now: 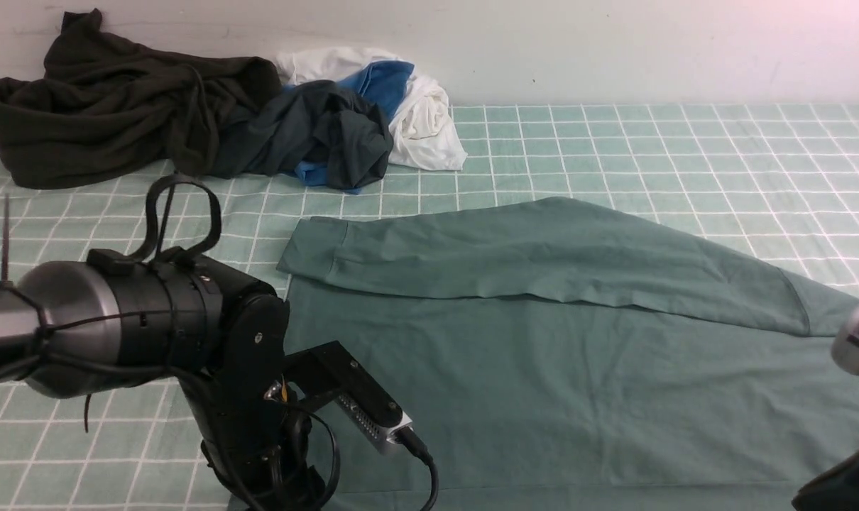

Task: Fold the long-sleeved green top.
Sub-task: Use the left arm to clamp the cuff closest to it, then use the left arm to drag and place the cuff at the centered position on the left edge of the fabric

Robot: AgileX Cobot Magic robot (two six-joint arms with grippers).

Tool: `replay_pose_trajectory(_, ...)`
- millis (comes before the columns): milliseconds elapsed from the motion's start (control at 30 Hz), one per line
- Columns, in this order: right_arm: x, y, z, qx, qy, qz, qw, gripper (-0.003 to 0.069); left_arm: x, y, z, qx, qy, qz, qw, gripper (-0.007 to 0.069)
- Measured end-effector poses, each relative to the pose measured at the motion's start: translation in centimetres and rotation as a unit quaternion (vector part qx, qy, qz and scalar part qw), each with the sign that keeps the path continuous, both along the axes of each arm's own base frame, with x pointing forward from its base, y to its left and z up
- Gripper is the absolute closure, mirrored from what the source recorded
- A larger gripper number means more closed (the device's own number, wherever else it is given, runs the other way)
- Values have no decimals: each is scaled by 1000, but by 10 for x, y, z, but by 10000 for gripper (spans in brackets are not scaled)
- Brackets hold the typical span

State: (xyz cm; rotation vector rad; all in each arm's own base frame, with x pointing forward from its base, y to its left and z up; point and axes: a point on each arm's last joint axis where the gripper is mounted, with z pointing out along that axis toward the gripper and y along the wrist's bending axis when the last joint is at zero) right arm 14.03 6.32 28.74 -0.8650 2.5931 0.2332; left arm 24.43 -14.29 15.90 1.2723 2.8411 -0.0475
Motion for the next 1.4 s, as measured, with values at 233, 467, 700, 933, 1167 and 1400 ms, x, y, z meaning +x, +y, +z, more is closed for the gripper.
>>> replay_pose_trajectory(233, 4, 1, 1, 10, -16, -15, 1000, 609, -2, -6, -5, -13, 19, 6, 1000, 410)
replay_pose_trajectory(467, 8, -2, 2, 4, -33, -41, 999, 606, -12, -11, -2, -12, 49, -28, 998, 617)
replay_pose_trajectory(700, 25, -12, -8, -37, -26, -149, 988, 531, 7, -18, 41, -14, 3, -50, 999, 626)
replay_pose_trajectory(933, 48, -27, -41, -67, 18, -258, 964, 351, 30, -30, 81, -32, -54, -56, 996, 626)
replay_pose_trajectory(1167, 75, -61, -94, -93, 93, -356, 925, 245, 40, -35, 95, -41, -80, -57, 994, 626)
replay_pose_trajectory(1400, 98, -75, -130, -92, 106, -402, 905, 242, 41, -36, 90, -36, -73, -57, 995, 626)
